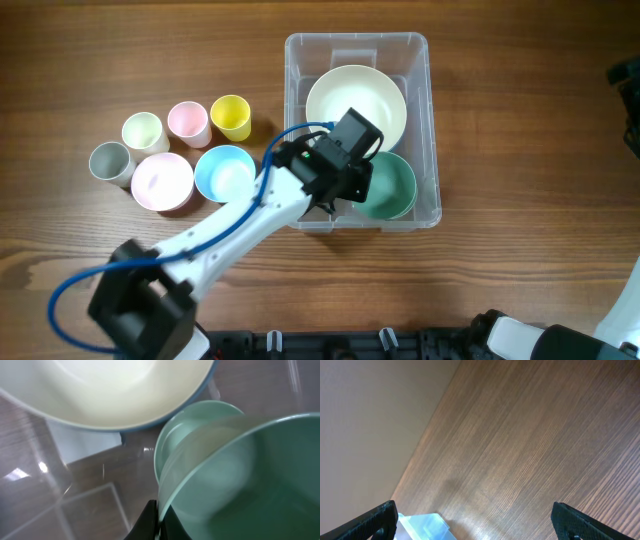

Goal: Pack container
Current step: 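Place the green cup into the green bowl inside the container, then move the left gripper to the pink bowl and grasp its rim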

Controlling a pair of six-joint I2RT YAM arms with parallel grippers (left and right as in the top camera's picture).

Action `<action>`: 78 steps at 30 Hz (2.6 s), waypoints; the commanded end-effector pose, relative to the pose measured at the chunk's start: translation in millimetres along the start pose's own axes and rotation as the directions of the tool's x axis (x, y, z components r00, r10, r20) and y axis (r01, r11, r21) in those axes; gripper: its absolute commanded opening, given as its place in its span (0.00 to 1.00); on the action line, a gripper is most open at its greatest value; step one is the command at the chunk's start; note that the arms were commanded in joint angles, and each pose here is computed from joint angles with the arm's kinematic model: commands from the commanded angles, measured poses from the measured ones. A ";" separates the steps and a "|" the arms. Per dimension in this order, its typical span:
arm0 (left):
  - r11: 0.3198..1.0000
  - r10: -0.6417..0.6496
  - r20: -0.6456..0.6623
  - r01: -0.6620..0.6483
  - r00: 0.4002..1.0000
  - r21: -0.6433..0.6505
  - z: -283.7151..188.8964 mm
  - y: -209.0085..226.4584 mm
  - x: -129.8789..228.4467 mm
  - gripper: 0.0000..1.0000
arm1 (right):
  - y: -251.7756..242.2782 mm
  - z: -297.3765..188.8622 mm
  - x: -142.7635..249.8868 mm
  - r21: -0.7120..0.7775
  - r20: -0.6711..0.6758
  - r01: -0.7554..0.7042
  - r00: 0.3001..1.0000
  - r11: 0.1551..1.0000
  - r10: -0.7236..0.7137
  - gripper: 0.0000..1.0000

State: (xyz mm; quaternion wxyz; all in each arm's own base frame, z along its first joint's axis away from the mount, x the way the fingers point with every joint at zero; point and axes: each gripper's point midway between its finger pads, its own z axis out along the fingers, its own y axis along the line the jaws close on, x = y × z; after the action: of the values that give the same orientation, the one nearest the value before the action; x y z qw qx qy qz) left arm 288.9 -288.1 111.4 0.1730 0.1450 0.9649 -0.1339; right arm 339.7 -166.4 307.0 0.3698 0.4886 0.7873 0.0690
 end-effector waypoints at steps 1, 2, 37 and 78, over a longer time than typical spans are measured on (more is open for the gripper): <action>1.000 0.021 -0.005 -0.021 1.000 0.000 17.6 -2.5 -2.9 0.09 | 0.9 0.8 -0.1 -0.003 -0.003 -0.007 1.000 1.000 0.007 1.00; 1.000 0.022 0.011 -0.022 1.000 0.009 18.6 -4.8 -6.9 0.14 | 0.9 0.8 -0.1 -0.003 -0.003 -0.007 1.000 1.000 0.007 1.00; 0.996 0.029 -0.262 -0.051 0.965 -0.076 38.4 -7.0 4.7 0.04 | 0.9 0.8 -0.1 -0.003 -0.003 -0.007 1.000 1.000 0.007 1.00; 0.132 -0.965 0.172 0.929 0.200 -0.345 -45.7 361.6 156.1 0.54 | 0.9 0.8 -0.1 -0.003 -0.003 -0.007 1.000 1.000 0.007 1.00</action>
State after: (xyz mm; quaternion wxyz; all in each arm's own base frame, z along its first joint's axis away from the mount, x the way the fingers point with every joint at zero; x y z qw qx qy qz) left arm 253.2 98.5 24.9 0.0275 -0.5215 0.8528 -0.0104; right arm 339.7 -166.4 307.0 0.3697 0.4884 0.7874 0.0689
